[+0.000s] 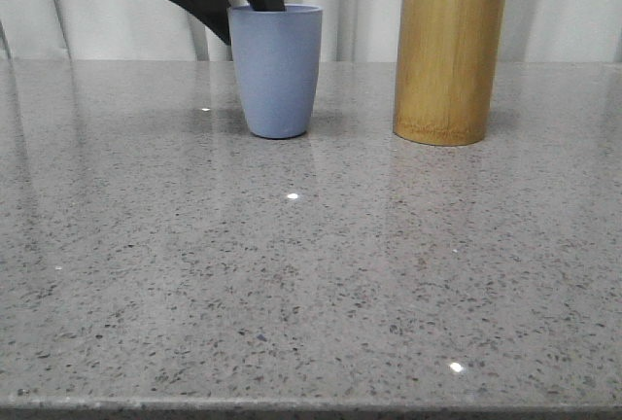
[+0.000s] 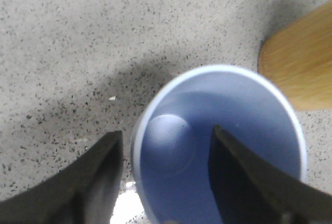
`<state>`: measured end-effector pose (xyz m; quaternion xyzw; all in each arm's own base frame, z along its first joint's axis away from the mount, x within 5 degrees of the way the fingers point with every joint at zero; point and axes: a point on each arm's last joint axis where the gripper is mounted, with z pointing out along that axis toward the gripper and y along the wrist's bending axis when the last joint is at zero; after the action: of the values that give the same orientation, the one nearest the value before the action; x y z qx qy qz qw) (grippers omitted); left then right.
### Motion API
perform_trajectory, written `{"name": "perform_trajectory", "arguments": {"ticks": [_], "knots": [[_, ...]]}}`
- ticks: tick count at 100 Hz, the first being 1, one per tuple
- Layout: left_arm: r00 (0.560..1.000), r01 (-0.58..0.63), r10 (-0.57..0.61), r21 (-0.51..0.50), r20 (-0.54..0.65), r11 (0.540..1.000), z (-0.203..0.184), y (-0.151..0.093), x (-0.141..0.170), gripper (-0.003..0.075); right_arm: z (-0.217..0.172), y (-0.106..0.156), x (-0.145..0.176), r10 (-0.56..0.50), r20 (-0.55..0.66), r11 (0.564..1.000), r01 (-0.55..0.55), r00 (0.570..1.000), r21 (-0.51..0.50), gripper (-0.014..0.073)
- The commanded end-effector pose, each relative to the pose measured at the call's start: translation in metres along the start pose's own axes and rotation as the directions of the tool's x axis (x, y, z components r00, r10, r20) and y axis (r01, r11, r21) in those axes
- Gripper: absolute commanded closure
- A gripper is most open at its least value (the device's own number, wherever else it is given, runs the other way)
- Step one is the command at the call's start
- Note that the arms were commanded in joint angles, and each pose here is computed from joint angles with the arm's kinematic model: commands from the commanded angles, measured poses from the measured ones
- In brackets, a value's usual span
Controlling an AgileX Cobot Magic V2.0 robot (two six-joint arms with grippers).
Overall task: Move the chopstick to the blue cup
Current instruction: 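Grip the cup rim and slide the cup toward the bamboo holder, then release the cup and raise the left gripper away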
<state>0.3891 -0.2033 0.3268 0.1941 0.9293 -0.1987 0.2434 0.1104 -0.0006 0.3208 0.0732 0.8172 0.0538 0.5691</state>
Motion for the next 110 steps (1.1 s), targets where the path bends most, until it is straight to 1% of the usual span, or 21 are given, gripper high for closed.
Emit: {"name": "perform_trajectory", "arguments": {"ticks": [1,18,37,47,59,62,69,83,94,110], "knots": [[0.991,-0.009,0.003,0.045,0.133,0.999,-0.039,-0.018,-0.014,0.0316,-0.003,0.002,-0.017,-0.005,0.096,1.0,0.006,0.995,-0.007,0.0214],[0.99,-0.025,0.018,0.052,0.137,0.998,-0.051,-0.022,-0.018,0.0321,-0.003,0.002,-0.017,-0.005,0.096,1.0,0.006,0.995,-0.007,0.0214],[0.981,-0.042,0.032,0.046,0.19,0.998,-0.075,-0.027,-0.018,0.0323,-0.003,0.002,-0.016,-0.005,0.082,1.0,0.006,0.997,-0.006,0.0214],[0.972,-0.065,0.061,0.01,0.226,0.998,-0.094,-0.029,-0.017,0.033,-0.002,0.004,-0.016,-0.01,0.082,1.0,0.012,0.997,-0.023,0.0214],[0.963,-0.083,0.093,-0.05,0.253,0.995,-0.112,-0.028,-0.012,0.0373,-0.001,0.008,-0.021,-0.017,0.073,0.999,0.02,0.997,-0.045,0.0214],[0.961,-0.071,0.084,-0.058,0.262,0.996,-0.116,-0.027,-0.01,0.0382,0.0,0.009,-0.022,-0.019,0.064,0.999,0.022,0.998,-0.047,0.0214],[0.958,-0.051,0.07,-0.076,0.276,0.996,-0.126,-0.022,-0.005,0.0396,0.003,0.011,-0.027,-0.024,0.045,0.998,0.026,0.999,-0.057,0.0214],[0.951,-0.013,0.044,-0.102,0.305,0.995,-0.144,-0.01,0.009,0.0397,0.006,0.018,-0.041,-0.034,0.046,0.995,0.038,0.998,-0.089,0.0214],[0.942,0.018,0.024,-0.121,0.335,0.992,-0.159,-0.002,0.026,0.0397,0.007,0.026,-0.054,-0.045,0.055,0.991,0.051,0.997,-0.124,0.0214],[0.925,0.064,-0.003,-0.148,0.379,0.987,-0.178,0.009,0.054,0.0397,0.016,0.038,-0.073,-0.071,0.034,0.983,0.076,0.997,-0.166,0.0214]]}}
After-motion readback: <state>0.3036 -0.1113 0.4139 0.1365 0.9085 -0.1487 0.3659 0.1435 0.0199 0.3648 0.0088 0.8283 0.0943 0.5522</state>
